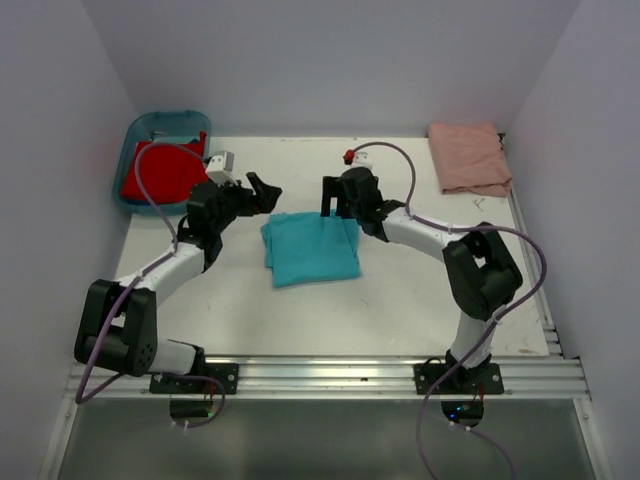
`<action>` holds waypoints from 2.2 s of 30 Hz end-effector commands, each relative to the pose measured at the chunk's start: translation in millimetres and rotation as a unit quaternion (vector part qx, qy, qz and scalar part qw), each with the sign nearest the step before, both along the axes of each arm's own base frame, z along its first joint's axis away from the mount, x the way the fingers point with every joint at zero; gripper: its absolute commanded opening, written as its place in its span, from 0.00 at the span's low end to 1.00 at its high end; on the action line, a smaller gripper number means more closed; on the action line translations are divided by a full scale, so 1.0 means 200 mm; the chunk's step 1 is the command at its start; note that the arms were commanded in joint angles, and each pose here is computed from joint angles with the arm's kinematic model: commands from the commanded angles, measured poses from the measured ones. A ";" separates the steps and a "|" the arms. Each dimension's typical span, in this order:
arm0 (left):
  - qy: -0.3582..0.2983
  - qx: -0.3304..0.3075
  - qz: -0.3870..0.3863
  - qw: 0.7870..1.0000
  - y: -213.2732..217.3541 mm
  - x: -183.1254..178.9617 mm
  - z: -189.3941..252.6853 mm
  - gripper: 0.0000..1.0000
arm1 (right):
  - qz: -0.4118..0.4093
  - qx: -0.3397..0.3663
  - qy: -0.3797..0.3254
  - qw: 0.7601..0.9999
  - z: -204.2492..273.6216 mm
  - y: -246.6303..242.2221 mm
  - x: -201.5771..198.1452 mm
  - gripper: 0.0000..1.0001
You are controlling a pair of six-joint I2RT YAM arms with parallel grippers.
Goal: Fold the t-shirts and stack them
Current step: Fold the tshirt, then neatly place the folded tshirt to the corner
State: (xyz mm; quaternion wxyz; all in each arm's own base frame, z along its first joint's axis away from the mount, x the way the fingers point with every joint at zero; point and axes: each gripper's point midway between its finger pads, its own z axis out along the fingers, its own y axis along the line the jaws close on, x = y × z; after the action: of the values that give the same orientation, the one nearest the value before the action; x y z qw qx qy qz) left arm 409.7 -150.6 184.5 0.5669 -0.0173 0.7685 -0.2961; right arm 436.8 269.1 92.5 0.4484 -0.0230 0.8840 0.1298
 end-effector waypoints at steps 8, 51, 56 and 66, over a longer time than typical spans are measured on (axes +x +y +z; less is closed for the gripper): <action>0.078 0.005 -0.124 0.989 -0.27 -0.26 -0.23 0.70 | -0.053 -0.025 0.047 0.997 0.08 -0.26 -0.26 0.99; 0.263 -0.001 -0.167 0.950 -0.36 -0.43 -0.91 0.00 | 0.101 0.214 0.274 0.932 -0.59 0.13 -0.59 0.45; 0.256 0.000 -0.169 0.952 -0.36 -0.44 -0.88 0.00 | 0.110 0.213 0.281 0.929 -0.60 0.17 -0.57 0.00; 0.199 -0.002 -0.164 0.966 -0.35 -0.39 -0.58 0.00 | 0.081 0.249 0.167 0.951 -0.09 0.05 -0.42 0.00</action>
State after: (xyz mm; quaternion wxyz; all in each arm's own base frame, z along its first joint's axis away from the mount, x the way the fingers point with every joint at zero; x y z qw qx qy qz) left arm 323.3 -221.3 30.7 0.3024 0.0342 0.8738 -0.3794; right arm 340.3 296.7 31.6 0.2252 0.0207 0.8918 0.3918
